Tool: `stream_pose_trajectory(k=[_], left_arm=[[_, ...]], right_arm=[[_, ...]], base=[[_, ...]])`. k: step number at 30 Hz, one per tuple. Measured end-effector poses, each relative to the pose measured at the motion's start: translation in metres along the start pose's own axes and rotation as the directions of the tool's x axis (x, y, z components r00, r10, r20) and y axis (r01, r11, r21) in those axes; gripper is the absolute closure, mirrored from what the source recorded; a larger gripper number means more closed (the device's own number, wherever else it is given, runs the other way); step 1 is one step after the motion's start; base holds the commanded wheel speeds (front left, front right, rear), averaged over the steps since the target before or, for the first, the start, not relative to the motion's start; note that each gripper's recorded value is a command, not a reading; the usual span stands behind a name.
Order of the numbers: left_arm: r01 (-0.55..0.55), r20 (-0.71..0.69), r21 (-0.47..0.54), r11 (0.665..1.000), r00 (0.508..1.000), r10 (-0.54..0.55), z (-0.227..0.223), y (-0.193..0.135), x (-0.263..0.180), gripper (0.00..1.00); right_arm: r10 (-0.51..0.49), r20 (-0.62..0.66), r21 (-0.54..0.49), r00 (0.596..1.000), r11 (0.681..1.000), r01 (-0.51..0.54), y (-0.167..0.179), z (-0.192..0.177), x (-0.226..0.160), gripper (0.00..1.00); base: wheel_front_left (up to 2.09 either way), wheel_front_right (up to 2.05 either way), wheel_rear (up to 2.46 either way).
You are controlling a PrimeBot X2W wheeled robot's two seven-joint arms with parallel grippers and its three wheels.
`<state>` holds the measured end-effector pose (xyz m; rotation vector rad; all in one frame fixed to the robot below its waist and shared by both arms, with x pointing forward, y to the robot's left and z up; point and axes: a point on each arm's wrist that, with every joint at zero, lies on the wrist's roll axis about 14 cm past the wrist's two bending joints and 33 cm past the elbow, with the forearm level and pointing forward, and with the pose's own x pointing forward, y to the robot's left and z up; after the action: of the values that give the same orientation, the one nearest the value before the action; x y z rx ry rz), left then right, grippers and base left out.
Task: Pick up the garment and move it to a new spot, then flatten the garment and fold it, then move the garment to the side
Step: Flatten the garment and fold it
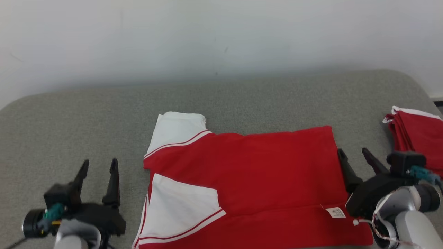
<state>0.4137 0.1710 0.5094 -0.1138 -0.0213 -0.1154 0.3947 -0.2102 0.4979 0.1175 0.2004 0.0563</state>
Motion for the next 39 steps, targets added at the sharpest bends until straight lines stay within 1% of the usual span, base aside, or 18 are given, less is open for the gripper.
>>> stream_pose_trajectory(k=[2, 7, 8, 9, 12, 13, 14, 17, 19, 24, 27, 32, 39], left_arm=[[0.025, -0.013, 0.013, 1.000, 1.000, -0.025, 0.005, -0.001, 0.025, 0.00], [0.083, -0.098, 0.044, 0.996, 0.992, -0.079, 0.002, -0.007, 0.080, 0.00], [0.087, -0.114, 0.042, 0.995, 0.990, -0.082, 0.001, -0.006, 0.090, 0.00], [0.100, -0.140, 0.029, 0.995, 0.986, -0.095, -0.002, -0.008, 0.109, 0.00], [0.126, -0.132, 0.009, 0.992, 0.983, -0.124, 0.002, -0.016, 0.139, 0.00], [0.126, -0.132, 0.009, 0.992, 0.983, -0.124, 0.002, -0.016, 0.139, 0.00], [0.133, -0.164, -0.017, 0.991, 0.977, -0.134, -0.007, -0.020, 0.154, 0.00], [0.126, -0.230, -0.037, 0.991, 0.964, -0.131, -0.027, -0.020, 0.173, 0.00], [0.128, -0.267, -0.053, 0.990, 0.954, -0.137, -0.039, -0.024, 0.186, 0.00], [0.145, -0.378, -0.076, 0.987, 0.912, -0.163, -0.078, -0.038, 0.206, 0.00], [0.155, -0.434, -0.060, 0.986, 0.886, -0.166, -0.098, -0.039, 0.213, 0.00], [0.153, -0.529, -0.041, 0.987, 0.835, -0.152, -0.128, -0.039, 0.213, 0.00], [0.133, -0.550, -0.009, 0.991, 0.827, -0.116, -0.132, -0.029, 0.216, 0.00]], right_arm=[[-0.007, -0.018, 0.004, 1.000, 1.000, 0.007, -0.005, 0.008, 0.014, 0.00], [-0.031, -0.130, 0.010, 0.991, 0.999, 0.032, -0.016, 0.010, 0.046, 0.00], [-0.035, -0.148, 0.018, 0.988, 0.999, 0.038, -0.018, 0.009, 0.052, 0.00], [-0.046, -0.192, 0.051, 0.980, 0.997, 0.057, -0.024, 0.006, 0.062, 0.00], [-0.068, -0.242, 0.046, 0.968, 0.996, 0.081, -0.035, 0.005, 0.075, 0.00], [-0.068, -0.242, 0.046, 0.968, 0.996, 0.081, -0.035, 0.005, 0.075, 0.00], [-0.073, -0.257, 0.044, 0.964, 0.995, 0.087, -0.039, 0.008, 0.085, 0.00], [-0.085, -0.266, 0.069, 0.960, 0.992, 0.107, -0.048, 0.011, 0.100, 0.00], [-0.099, -0.291, 0.068, 0.952, 0.990, 0.124, -0.055, 0.007, 0.108, 0.00], [-0.117, -0.344, 0.032, 0.932, 0.990, 0.137, -0.062, -0.002, 0.127, 0.00], [-0.130, -0.380, 0.012, 0.916, 0.989, 0.146, -0.066, -0.011, 0.134, 0.00], [-0.156, -0.419, -0.012, 0.895, 0.986, 0.167, -0.076, -0.021, 0.140, 0.00], [-0.157, -0.433, -0.024, 0.888, 0.986, 0.163, -0.073, -0.026, 0.149, 0.00]], base=[[0.00, 0.00, 0.00], [0.00, 0.00, 0.00], [0.00, 0.00, 0.00], [0.00, 0.00, 0.00], [0.00, 0.00, 0.00], [0.00, 0.00, 0.00], [0.00, 0.00, 0.00], [0.00, 0.00, 0.00], [0.00, 0.00, 0.00], [0.00, 0.00, 0.00], [0.00, 0.00, 0.00], [0.00, 0.00, 0.00], [0.00, 0.00, 0.00]])
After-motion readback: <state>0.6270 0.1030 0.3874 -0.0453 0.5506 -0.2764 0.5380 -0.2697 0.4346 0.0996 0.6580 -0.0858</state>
